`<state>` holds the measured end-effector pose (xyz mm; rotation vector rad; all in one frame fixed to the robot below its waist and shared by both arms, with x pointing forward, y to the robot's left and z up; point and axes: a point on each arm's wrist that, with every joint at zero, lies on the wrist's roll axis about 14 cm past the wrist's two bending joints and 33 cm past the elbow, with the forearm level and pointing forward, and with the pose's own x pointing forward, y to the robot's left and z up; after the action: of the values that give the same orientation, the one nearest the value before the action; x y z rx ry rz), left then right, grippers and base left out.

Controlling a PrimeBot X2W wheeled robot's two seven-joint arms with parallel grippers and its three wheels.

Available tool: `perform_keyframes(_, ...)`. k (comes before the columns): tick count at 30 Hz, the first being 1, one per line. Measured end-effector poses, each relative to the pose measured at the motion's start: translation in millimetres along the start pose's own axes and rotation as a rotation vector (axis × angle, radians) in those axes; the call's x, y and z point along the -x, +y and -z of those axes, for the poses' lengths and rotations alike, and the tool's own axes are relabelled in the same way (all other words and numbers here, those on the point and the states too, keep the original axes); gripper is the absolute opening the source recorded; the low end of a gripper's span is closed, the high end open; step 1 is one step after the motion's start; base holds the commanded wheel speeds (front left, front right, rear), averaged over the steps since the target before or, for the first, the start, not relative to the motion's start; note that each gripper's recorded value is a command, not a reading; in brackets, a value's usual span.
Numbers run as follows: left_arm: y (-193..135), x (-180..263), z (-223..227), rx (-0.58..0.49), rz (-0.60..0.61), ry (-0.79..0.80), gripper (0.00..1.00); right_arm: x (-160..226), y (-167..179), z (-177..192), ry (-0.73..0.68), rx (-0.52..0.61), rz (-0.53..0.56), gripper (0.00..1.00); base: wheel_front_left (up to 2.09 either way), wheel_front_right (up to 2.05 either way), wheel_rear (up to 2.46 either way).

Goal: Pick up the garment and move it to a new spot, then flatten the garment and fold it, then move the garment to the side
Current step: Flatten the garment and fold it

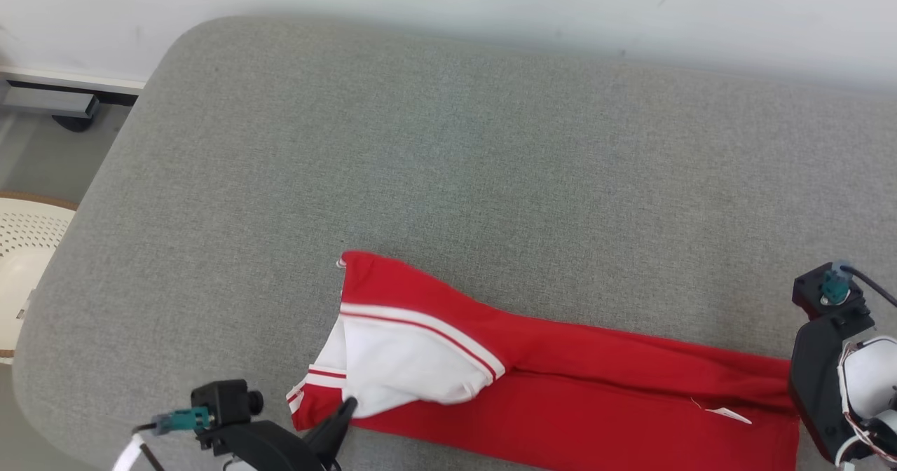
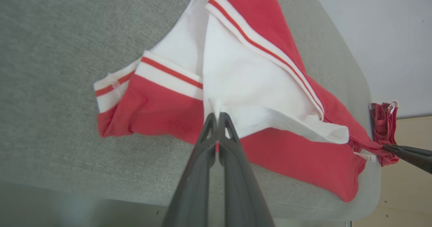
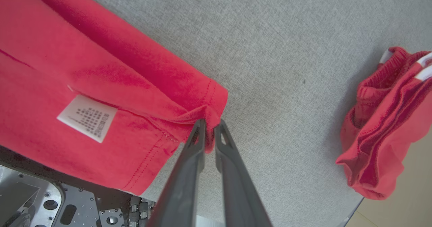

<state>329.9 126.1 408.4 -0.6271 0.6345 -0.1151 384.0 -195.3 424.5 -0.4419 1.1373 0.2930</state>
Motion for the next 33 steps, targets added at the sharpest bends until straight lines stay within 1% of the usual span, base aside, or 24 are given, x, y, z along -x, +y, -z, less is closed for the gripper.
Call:
perform_keyframes(1,0.0,0.5,4.7,0.001,0.0,0.016,0.0,0.0,0.6,0.7,0.002,-0.001,0.001,1.0,0.0,0.0,0.0)
perform_keyframes(2,-0.3,0.8,7.1,0.004,0.001,0.021,0.12,-0.1,2.1,1.7,0.004,-0.003,-0.002,1.0,0.0,0.0,0.0)
perform_keyframes(3,1.5,1.0,7.1,0.003,-0.009,0.017,1.0,-0.1,4.9,2.6,0.005,-0.004,-0.009,1.0,0.0,0.0,0.0)
perform_keyframes(8,16.7,3.8,13.2,-0.039,-0.071,0.039,1.0,5.8,11.5,4.3,0.004,-0.008,-0.025,1.0,0.0,0.0,0.0)
perform_keyframes(13,37.0,11.4,4.3,-0.094,-0.147,0.009,1.0,18.0,8.1,4.6,-0.036,-0.049,-0.021,1.0,0.0,0.0,0.0)
perform_keyframes(16,44.4,16.6,-8.3,-0.116,-0.173,-0.044,1.0,26.4,8.0,4.0,-0.083,-0.085,-0.021,1.0,0.0,0.0,0.0)
perform_keyframes(20,45.5,23.5,-28.2,-0.166,-0.183,-0.136,1.0,38.4,8.6,-4.9,-0.193,-0.142,-0.019,1.0,0.0,0.0,0.0)
perform_keyframes(23,38.0,28.1,-48.1,-0.208,-0.163,-0.232,1.0,45.6,11.9,-13.3,-0.295,-0.202,-0.027,1.0,0.0,0.0,0.0)
perform_keyframes(28,14.0,38.3,-94.7,-0.317,-0.106,-0.454,1.0,58.9,10.2,-34.6,-0.52,-0.351,-0.024,1.0,0.0,0.0,0.0)
perform_keyframes(33,-11.9,46.0,-112.7,-0.421,-0.042,-0.577,1.0,66.4,2.0,-44.6,-0.703,-0.458,0.016,1.0,0.0,0.0,0.0)
